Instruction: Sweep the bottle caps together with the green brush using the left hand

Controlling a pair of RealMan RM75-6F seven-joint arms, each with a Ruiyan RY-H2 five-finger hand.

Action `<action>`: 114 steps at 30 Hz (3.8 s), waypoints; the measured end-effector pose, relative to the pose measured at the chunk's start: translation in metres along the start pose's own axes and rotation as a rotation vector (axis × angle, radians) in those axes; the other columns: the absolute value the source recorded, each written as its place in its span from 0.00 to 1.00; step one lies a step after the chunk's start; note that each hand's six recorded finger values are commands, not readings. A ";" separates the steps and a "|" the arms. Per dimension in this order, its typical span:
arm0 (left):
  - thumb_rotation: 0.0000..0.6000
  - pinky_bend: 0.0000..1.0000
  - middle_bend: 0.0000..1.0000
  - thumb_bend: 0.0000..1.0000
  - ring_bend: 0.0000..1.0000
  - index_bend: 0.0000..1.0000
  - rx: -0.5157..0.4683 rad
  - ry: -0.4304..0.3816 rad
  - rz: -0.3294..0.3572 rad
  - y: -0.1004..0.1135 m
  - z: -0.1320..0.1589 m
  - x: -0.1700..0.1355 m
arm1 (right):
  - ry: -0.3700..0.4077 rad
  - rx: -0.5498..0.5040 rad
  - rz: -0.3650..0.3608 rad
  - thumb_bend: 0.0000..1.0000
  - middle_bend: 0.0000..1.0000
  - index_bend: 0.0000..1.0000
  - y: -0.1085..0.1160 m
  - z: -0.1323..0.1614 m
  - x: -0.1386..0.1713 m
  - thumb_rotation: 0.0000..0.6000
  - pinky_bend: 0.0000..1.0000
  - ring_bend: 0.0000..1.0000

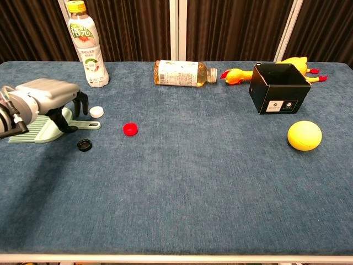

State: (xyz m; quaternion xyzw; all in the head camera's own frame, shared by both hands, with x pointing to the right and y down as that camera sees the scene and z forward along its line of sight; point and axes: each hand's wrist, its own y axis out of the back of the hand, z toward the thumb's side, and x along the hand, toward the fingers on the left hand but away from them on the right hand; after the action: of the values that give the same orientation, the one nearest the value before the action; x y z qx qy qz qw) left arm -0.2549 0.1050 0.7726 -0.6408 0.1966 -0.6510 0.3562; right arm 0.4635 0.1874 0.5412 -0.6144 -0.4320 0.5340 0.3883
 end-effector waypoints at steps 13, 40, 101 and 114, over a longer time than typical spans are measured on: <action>1.00 0.14 0.41 0.31 0.22 0.37 0.118 -0.008 0.017 0.000 0.015 0.003 | -0.019 -0.009 -0.002 0.21 0.13 0.01 0.000 -0.006 0.002 1.00 0.00 0.00; 1.00 0.16 0.51 0.36 0.30 0.46 0.182 -0.041 0.024 -0.010 0.020 0.005 | -0.051 -0.020 -0.004 0.21 0.13 0.01 -0.001 -0.014 0.006 1.00 0.00 0.00; 1.00 0.36 0.57 0.50 0.36 0.53 -0.391 -0.669 -0.039 0.077 0.052 0.044 | -0.077 -0.014 -0.019 0.17 0.13 0.01 0.010 -0.013 0.020 1.00 0.00 0.00; 1.00 0.36 0.57 0.50 0.36 0.53 -0.437 -0.856 -0.089 0.089 0.103 0.004 | -0.081 -0.025 -0.032 0.17 0.13 0.01 0.011 -0.017 0.024 1.00 0.00 0.00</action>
State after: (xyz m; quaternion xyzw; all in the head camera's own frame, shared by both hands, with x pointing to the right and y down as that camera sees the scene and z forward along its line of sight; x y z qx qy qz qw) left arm -0.1357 0.0626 0.7223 -0.9188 0.1371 -0.2868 0.2340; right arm 0.4835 0.2062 0.5255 -0.5899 -0.4637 0.5468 0.3715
